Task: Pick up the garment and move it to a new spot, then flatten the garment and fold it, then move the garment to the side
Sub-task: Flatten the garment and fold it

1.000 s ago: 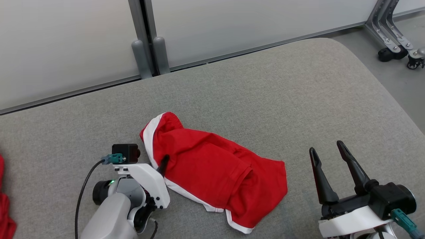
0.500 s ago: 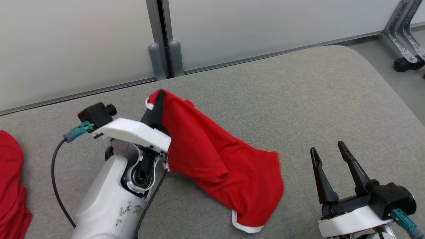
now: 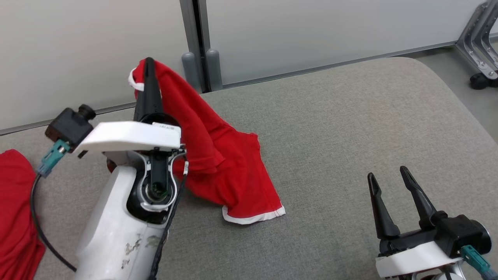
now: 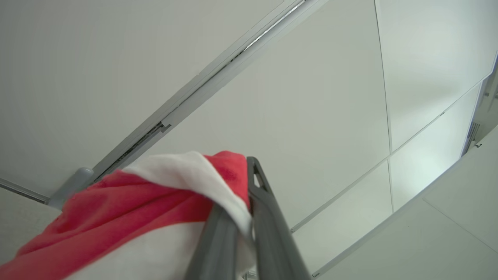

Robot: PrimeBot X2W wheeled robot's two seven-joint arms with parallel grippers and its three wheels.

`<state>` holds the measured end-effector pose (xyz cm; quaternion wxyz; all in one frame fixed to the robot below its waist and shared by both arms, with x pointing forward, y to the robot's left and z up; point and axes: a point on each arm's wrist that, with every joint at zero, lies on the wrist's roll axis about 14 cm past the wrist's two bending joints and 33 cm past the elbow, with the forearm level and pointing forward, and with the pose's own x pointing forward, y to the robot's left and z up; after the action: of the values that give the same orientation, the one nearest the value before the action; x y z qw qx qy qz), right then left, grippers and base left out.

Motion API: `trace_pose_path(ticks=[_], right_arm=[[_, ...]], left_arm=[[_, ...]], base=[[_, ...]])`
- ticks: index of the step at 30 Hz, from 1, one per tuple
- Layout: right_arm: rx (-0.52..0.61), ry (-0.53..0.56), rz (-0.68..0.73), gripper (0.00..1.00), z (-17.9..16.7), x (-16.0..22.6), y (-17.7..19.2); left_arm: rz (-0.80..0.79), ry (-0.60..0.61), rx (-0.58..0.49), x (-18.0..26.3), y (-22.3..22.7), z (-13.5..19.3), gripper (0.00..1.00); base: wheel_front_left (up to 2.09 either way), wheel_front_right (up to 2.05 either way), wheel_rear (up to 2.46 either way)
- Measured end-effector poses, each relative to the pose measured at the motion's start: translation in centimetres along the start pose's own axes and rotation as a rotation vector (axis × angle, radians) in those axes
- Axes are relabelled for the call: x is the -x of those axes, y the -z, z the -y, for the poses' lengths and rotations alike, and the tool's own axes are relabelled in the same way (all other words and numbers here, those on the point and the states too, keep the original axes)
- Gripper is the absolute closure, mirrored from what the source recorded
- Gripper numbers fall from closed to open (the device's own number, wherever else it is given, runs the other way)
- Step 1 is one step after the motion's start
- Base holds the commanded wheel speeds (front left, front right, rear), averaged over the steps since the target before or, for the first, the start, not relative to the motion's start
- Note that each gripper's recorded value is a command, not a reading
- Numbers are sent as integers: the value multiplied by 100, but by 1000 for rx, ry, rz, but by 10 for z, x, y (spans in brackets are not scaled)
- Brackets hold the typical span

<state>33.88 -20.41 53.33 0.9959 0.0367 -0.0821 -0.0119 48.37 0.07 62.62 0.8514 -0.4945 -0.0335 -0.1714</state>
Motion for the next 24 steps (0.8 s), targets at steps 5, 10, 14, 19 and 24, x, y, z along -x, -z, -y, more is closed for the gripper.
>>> trace_pose_path(ticks=[5, 10, 14, 19, 24], right_arm=[[-6, -7, -10, 0, -2, -4, 4], [-13, -15, -24, 0, -4, -10, 10], [-16, -30, -32, 0, -9, -15, 13], [-23, -63, -40, 0, -19, -21, 18], [-29, -88, -39, 0, -28, -23, 18]], left_arm=[[-12, -115, 45, 30, 6, -38, 100], [-98, -252, 98, 73, 35, -79, 100], [-167, -312, 109, 102, 57, -96, 100], [-313, -299, 180, 129, 103, -85, 100], [-394, -176, 215, 129, 125, -50, 100]], base=[[0, 0, 0], [0, 0, 0], [0, 0, 0], [0, 0, 0], [0, 0, 0]])
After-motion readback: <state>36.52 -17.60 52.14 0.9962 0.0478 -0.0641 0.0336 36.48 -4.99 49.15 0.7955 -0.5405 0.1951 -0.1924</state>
